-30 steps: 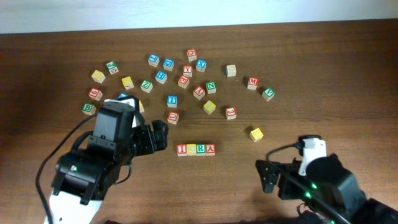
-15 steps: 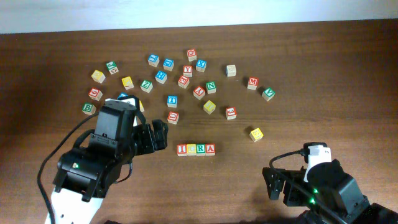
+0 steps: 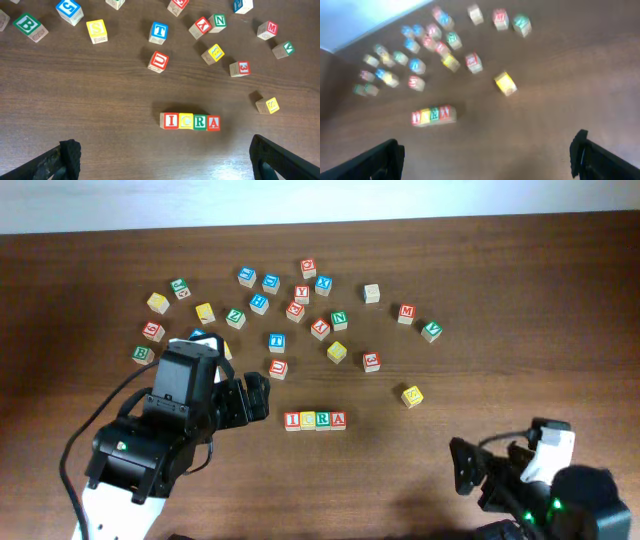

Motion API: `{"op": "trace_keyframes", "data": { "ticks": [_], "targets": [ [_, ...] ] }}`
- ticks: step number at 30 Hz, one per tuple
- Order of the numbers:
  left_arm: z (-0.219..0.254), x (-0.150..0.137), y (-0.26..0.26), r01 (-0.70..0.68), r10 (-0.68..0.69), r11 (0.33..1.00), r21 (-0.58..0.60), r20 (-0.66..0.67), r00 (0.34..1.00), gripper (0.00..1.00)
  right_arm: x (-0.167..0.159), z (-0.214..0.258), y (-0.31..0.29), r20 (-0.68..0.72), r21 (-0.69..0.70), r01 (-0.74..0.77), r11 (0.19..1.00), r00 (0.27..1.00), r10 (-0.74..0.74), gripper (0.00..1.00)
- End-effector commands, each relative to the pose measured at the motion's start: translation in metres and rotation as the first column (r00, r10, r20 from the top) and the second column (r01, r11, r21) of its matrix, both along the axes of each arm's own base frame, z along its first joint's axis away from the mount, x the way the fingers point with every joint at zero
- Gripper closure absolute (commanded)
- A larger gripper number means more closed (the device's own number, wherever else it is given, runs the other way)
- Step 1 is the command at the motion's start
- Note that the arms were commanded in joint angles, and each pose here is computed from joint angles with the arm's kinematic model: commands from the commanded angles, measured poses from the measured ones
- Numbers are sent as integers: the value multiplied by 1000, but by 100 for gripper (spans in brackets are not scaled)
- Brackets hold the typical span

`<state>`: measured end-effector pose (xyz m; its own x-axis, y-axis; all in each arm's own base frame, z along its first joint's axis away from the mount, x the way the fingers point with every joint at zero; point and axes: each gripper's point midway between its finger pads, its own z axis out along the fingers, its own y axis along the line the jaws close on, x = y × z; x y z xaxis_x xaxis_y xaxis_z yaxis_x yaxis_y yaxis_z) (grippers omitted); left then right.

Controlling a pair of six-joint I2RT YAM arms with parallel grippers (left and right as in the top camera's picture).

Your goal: Spell out ICRA

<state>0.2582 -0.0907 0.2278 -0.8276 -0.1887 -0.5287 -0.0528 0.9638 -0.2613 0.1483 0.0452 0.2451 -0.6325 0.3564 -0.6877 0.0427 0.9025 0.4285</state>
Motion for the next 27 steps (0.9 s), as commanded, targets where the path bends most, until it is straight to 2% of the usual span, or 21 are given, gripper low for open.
{"op": "trace_keyframes", "data": {
  "ticks": [1, 3, 9, 15, 27],
  "targets": [
    [4, 2, 2, -9, 9, 1000, 6, 12, 1000, 1, 1, 7, 5, 193, -83, -98, 992, 975, 113, 2],
    [3, 2, 2, -9, 9, 1000, 6, 11, 1000, 1, 6, 5, 2, 288, -126, -87, 988, 950, 120, 2],
    [3, 2, 2, -9, 9, 1000, 6, 11, 1000, 1, 36, -29, -1, 419, -125, -43, 991, 903, 92, 2],
    [4, 2, 2, -9, 9, 1000, 6, 12, 1000, 1, 62, -28, -1, 534, -192, -33, 981, 835, 133, 2],
    [4, 2, 2, -9, 9, 1000, 6, 12, 1000, 1, 93, -69, -2, 630, -239, -1, 971, 761, 155, 2]
  ]
}}
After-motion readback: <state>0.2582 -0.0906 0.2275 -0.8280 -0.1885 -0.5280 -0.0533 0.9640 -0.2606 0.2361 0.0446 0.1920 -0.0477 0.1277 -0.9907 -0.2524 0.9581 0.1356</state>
